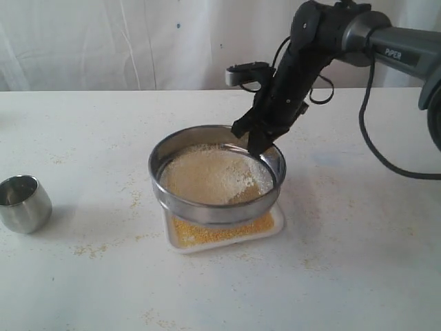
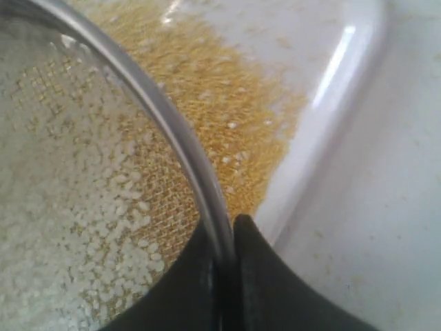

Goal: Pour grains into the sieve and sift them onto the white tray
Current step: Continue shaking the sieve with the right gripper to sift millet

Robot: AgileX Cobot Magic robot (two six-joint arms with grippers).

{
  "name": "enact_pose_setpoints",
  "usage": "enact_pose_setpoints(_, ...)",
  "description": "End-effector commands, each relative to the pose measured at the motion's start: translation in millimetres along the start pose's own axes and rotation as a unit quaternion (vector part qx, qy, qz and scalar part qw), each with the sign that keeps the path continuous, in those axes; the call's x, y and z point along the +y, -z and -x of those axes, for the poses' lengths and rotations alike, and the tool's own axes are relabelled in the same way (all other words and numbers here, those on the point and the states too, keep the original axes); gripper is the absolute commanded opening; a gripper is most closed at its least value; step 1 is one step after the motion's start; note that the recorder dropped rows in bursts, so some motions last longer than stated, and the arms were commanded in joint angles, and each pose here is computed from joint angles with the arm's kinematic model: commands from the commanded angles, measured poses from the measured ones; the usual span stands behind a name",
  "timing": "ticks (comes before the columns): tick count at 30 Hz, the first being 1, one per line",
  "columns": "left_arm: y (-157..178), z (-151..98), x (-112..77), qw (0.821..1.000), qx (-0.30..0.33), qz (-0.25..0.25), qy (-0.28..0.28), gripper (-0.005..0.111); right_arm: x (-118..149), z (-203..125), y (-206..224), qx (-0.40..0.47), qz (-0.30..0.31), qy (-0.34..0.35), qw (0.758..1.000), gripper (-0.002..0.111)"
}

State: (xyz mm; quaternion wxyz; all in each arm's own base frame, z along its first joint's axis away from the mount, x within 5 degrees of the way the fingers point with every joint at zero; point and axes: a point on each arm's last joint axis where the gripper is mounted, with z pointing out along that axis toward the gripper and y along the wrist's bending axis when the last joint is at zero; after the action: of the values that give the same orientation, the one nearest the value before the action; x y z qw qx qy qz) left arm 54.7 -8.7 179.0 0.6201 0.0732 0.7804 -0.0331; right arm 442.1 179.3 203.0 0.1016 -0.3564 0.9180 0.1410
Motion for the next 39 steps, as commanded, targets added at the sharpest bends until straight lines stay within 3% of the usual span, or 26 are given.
enact_pose_setpoints(1,0,-1,-0.2,1.0,-0.002,-0.001,0.004,0.0,-12,16,9,-0.094,-0.076,-0.075,0.99,0.0)
enact_pose_setpoints(3,0,-1,-0.2,1.0,-0.002,-0.001,0.004,0.0,-5,6,13,-0.034,-0.035,-0.092,0.995,0.0)
enact_pose_setpoints(6,0,-1,-0.2,1.0,-0.002,-0.001,0.004,0.0,13,1,4,-0.007,0.042,0.01,0.999,0.0)
enact_pose_setpoints(8,0,-1,-0.2,1.0,-0.002,-0.001,0.004,0.0,12,0,4,0.0,0.03,0.048,0.998,0.0)
enact_pose_setpoints(9,0,-1,-0.2,1.0,-0.002,-0.001,0.004,0.0,3,6,4,-0.028,-0.023,0.051,0.998,0.0)
enact_pose_setpoints(11,0,-1,-0.2,1.0,-0.002,-0.001,0.004,0.0,-20,9,11,-0.064,-0.114,-0.065,0.989,0.0)
enact_pose_setpoints(13,0,-1,-0.2,1.0,-0.002,-0.001,0.004,0.0,-21,5,13,-0.053,-0.099,-0.133,0.985,0.0)
enact_pose_setpoints(15,0,-1,-0.2,1.0,-0.002,-0.001,0.004,0.0,1,-1,8,-0.002,0.015,-0.003,1.0,0.0)
enact_pose_setpoints(17,0,-1,-0.2,1.0,-0.002,-0.001,0.004,0.0,7,1,7,-0.011,0.03,0.069,0.997,0.0)
enact_pose_setpoints(20,0,-1,-0.2,1.0,-0.002,-0.001,0.004,0.0,-21,2,11,-0.036,-0.09,-0.088,0.991,0.0)
enact_pose_setpoints(21,0,-1,-0.2,1.0,-0.002,-0.001,0.004,0.0,-10,3,10,-0.036,-0.016,-0.075,0.996,0.0)
enact_pose_setpoints(23,0,-1,-0.2,1.0,-0.002,-0.001,0.004,0.0,14,6,7,-0.035,0.069,0.052,0.996,0.0)
enact_pose_setpoints(24,0,-1,-0.2,1.0,-0.002,-0.001,0.004,0.0,4,4,6,-0.026,0.018,0.025,0.999,0.0)
enact_pose_setpoints(25,0,-1,-0.2,1.0,-0.002,-0.001,0.004,0.0,-17,9,9,-0.069,-0.066,-0.12,0.988,0.0)
enact_pose_setpoints(26,0,-1,-0.2,1.0,-0.002,-0.001,0.004,0.0,-16,9,9,-0.069,-0.054,-0.13,0.988,0.0)
enact_pose_setpoints(27,0,-1,-0.2,1.0,-0.002,-0.001,0.004,0.0,12,6,7,-0.036,0.071,-0.004,0.997,0.0)
enact_pose_setpoints(28,0,-1,-0.2,1.0,-0.002,-0.001,0.004,0.0,19,8,5,-0.046,0.089,0.059,0.993,0.0)
enact_pose_setpoints(29,0,-1,-0.2,1.0,-0.002,-0.001,0.004,0.0,15,4,2,-0.008,0.039,0.044,0.998,0.0)
enact_pose_setpoints(30,0,-1,-0.2,1.0,-0.002,-0.001,0.004,0.0,-8,9,3,-0.042,-0.067,-0.072,0.994,0.0)
enact_pose_setpoints(31,0,-1,-0.2,1.0,-0.002,-0.001,0.004,0.0,-12,8,5,-0.05,-0.081,-0.109,0.989,0.0)
enact_pose_setpoints(32,0,-1,-0.2,1.0,-0.002,-0.001,0.004,0.0,-7,7,4,-0.038,-0.055,-0.089,0.994,0.0)
enact_pose_setpoints(34,0,-1,-0.2,1.0,-0.002,-0.001,0.004,0.0,22,8,1,-0.028,0.071,0.064,0.995,0.0)
enact_pose_setpoints(35,0,-1,-0.2,1.0,-0.002,-0.001,0.004,0.0,20,6,0,-0.014,0.05,0.08,0.995,0.0)
enact_pose_setpoints(37,0,-1,-0.2,1.0,-0.002,-0.001,0.003,0.0,-8,12,4,-0.063,-0.069,-0.117,0.989,0.0)
enact_pose_setpoints(38,0,-1,-0.2,1.0,-0.002,-0.001,0.003,0.0,3,11,3,-0.051,-0.001,-0.076,0.996,0.0)
enact_pose_setpoints(39,0,-1,-0.2,1.0,-0.002,-0.001,0.003,0.0,22,9,4,-0.045,0.091,0.056,0.993,0.0)
